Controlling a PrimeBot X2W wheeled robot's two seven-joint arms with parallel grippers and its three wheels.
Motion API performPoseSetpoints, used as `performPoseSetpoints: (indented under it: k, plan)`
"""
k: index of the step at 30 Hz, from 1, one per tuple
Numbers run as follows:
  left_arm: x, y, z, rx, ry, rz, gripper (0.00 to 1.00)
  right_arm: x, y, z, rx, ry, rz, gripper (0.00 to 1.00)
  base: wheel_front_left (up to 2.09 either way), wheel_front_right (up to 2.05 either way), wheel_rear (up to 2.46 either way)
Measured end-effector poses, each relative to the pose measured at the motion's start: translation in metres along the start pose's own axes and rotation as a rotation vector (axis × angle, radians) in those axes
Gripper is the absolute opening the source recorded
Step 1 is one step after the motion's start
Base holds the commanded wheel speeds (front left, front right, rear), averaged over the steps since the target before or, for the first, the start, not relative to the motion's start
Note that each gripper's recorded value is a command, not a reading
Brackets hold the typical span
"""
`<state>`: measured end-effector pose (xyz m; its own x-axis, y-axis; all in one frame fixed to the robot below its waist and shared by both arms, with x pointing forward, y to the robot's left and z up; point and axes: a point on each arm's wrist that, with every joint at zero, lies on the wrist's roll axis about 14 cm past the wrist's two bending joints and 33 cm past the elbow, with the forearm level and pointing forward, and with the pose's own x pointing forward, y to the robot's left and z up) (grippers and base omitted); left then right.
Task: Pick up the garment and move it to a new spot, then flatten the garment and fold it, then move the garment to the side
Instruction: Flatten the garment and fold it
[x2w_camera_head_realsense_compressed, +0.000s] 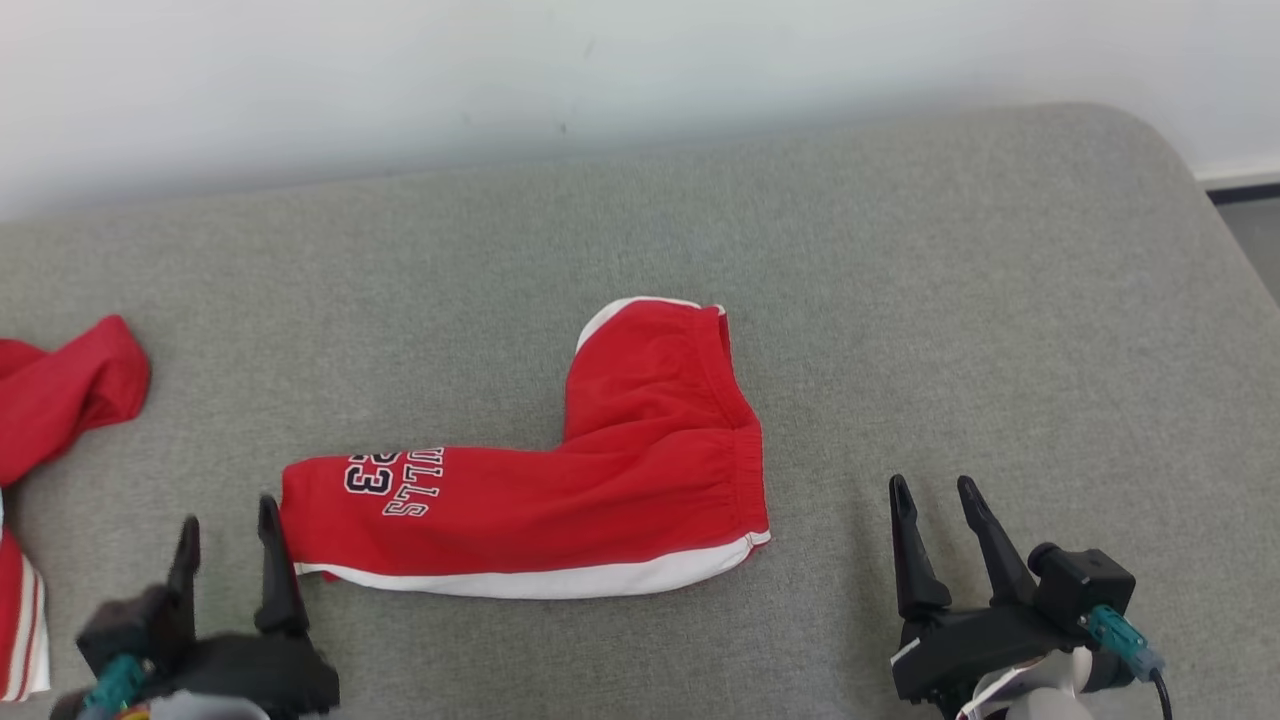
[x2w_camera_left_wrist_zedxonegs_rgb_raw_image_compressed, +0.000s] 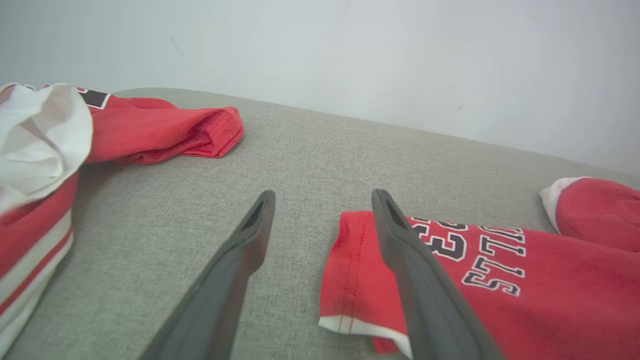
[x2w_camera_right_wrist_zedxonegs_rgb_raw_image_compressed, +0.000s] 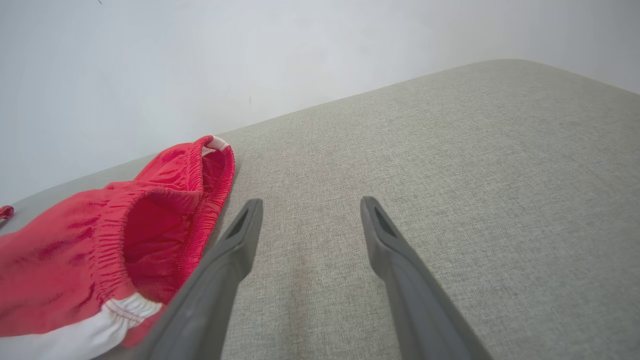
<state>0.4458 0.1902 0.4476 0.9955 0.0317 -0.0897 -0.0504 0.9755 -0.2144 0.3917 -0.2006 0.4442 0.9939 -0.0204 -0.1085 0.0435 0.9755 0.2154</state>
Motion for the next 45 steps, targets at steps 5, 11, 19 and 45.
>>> performPoseSetpoints:
  k: [5,11,19,45]
  plan:
    - [-0.030,0.002,-0.004,0.049,0.014,-0.020,1.00,-0.009,0.010,0.010,0.005,-0.034,0.028,1.00,0.00,0.00,0.00]
    - [-0.062,0.003,-0.008,0.071,0.023,-0.036,1.00,-0.022,0.023,0.020,-0.031,-0.068,0.072,1.00,0.00,0.00,0.00]
    - [-0.085,-0.005,-0.005,0.091,0.010,-0.068,1.00,-0.042,0.035,0.018,-0.096,-0.070,0.118,1.00,0.00,0.00,0.00]
    - [-0.068,-0.016,-0.018,0.060,0.045,-0.081,1.00,-0.022,0.064,-0.017,-0.167,0.041,0.221,1.00,0.00,0.00,0.00]
